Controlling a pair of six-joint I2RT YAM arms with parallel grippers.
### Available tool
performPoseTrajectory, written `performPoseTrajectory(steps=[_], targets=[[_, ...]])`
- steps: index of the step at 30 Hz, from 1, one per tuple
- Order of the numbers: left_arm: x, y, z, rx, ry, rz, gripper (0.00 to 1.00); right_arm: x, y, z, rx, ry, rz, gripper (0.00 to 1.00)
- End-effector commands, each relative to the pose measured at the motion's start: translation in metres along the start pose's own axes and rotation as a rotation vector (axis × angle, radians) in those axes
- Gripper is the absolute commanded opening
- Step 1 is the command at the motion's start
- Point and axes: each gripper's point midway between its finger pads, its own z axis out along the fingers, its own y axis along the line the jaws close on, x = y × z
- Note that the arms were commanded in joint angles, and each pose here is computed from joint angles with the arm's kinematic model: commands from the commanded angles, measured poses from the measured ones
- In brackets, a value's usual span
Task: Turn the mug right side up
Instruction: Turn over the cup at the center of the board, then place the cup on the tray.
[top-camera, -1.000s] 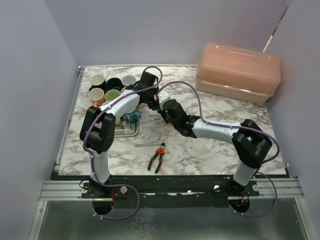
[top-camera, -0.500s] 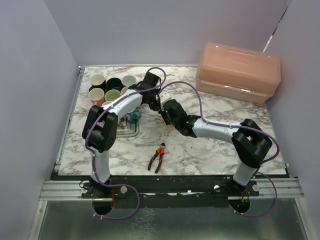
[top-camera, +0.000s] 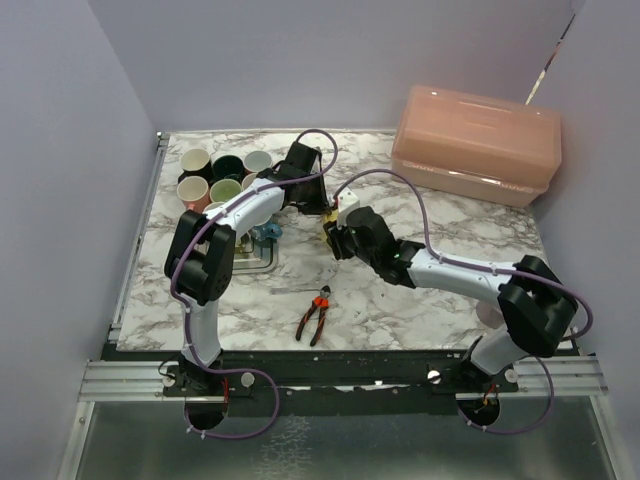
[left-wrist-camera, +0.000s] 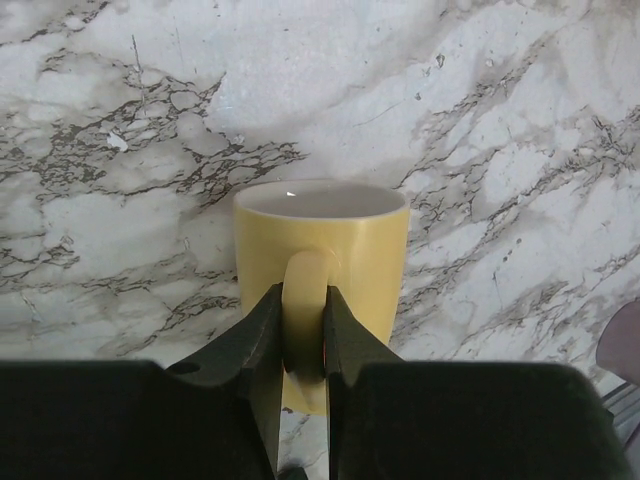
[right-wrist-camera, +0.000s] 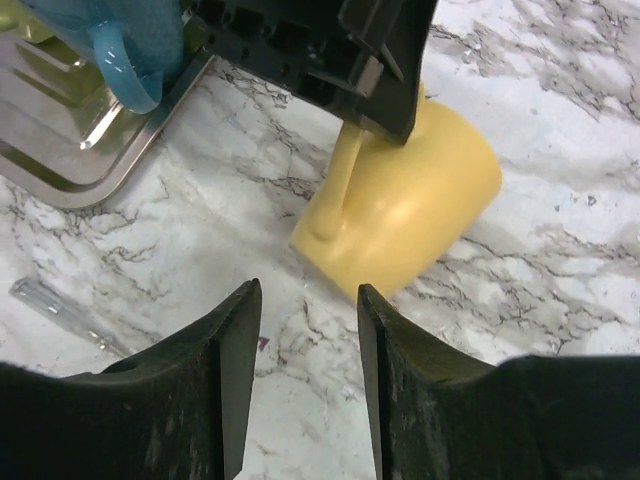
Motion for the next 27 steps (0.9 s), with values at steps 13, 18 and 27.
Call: performPoseTrajectory(steps=[13,18,27], targets=[[-0.079,-0.021,-0.097,-0.004,-0.419,0.237,0.0,-0.04,-0.086,-0.035,0.106,-0.125,0.533,0.48],[-0.091,-0.015,-0.146,-0.05,-0.601,0.276,0.0,-0.068,-0.084,-0.022,0.078,-0.049,0.589,0.5],[-0.09,0.028,-0.251,-0.24,-0.959,0.269,0.0,-0.113,-0.063,-0.009,-0.033,0.056,0.636,0.55]])
